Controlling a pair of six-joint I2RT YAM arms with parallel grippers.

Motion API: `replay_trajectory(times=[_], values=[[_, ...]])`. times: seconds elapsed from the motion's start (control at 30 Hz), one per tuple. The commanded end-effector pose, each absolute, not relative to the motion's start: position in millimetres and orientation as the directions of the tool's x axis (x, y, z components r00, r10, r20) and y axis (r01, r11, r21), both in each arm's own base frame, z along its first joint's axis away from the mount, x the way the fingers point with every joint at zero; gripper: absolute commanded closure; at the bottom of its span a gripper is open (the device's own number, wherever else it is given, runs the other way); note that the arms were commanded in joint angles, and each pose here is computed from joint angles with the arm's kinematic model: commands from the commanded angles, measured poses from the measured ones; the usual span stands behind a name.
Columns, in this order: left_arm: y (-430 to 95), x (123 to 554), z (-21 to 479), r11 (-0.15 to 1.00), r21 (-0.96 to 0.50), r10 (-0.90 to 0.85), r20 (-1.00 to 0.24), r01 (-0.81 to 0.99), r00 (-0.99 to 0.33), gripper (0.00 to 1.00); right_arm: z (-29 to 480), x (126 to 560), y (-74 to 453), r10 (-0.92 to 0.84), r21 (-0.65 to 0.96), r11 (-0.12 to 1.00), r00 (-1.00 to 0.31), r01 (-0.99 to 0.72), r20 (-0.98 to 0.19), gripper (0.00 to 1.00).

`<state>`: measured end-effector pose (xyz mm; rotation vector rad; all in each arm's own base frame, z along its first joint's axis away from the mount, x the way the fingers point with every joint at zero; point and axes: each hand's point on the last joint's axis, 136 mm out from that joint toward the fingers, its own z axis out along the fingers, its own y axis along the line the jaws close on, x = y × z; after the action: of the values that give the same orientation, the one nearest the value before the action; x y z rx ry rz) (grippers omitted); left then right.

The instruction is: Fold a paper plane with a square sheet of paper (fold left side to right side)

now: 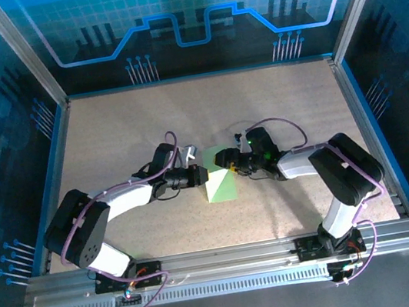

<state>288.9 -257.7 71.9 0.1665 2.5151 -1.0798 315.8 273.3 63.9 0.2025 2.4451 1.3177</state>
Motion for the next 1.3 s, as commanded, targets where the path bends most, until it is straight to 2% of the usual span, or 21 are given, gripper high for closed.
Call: replay_trajectory(times=[0.0,0.23,0.57,0.73,0.9,0.97,1.1,1.2,1.27], values=[[-243.3,293.1,52.1,0.748,-0.632,-0.074,-0.382,0.202,-0.921,0.71,72.7,320.7,283.6,0.280,0.848,0.526,-0.926,-0.071,-0.252,0.36],[-237.0,299.9,29.8,0.790,-0.590,-0.067,-0.350,0.165,-0.934,0.64,65.2,316.4,284.1,0.258,0.825,0.561,-0.932,-0.070,-0.254,0.42],[-241.3,305.5,21.1,0.799,-0.577,-0.037,-0.330,0.171,-0.943,0.63,54.3,307.1,289.9,0.196,0.768,0.635,-0.944,-0.084,-0.265,0.59],[-241.0,307.1,33.1,0.784,-0.594,-0.048,-0.346,0.179,-0.937,0.62,56.3,305.9,290.3,0.167,0.737,0.668,-0.944,-0.103,-0.283,0.76],[-230.3,313.4,76.8,0.749,-0.634,-0.116,-0.409,0.191,-0.905,0.56,82.0,309.1,280.7,0.167,0.706,0.693,-0.919,-0.148,-0.356,0.95],[-223.0,314.3,104.9,0.743,-0.632,-0.136,-0.463,0.219,-0.876,0.53,103.3,311.1,274.5,0.169,0.690,0.699,-0.895,-0.186,-0.413,0.99],[-206.3,311.6,167.2,0.730,-0.618,-0.179,-0.584,0.291,-0.792,0.40,156.0,314.6,257.2,0.209,0.682,0.682,-0.823,-0.264,-0.528,1.00],[-194.6,305.5,212.7,0.690,-0.634,-0.227,-0.648,0.349,-0.727,0.23,202.2,314.6,241.6,0.268,0.695,0.639,-0.752,-0.329,-0.602,1.00],[-194.1,298.1,244.7,0.617,-0.669,-0.255,-0.669,0.415,-0.699,0.11,234.8,312.6,231.1,0.315,0.708,0.601,-0.704,-0.371,-0.637,1.00]])
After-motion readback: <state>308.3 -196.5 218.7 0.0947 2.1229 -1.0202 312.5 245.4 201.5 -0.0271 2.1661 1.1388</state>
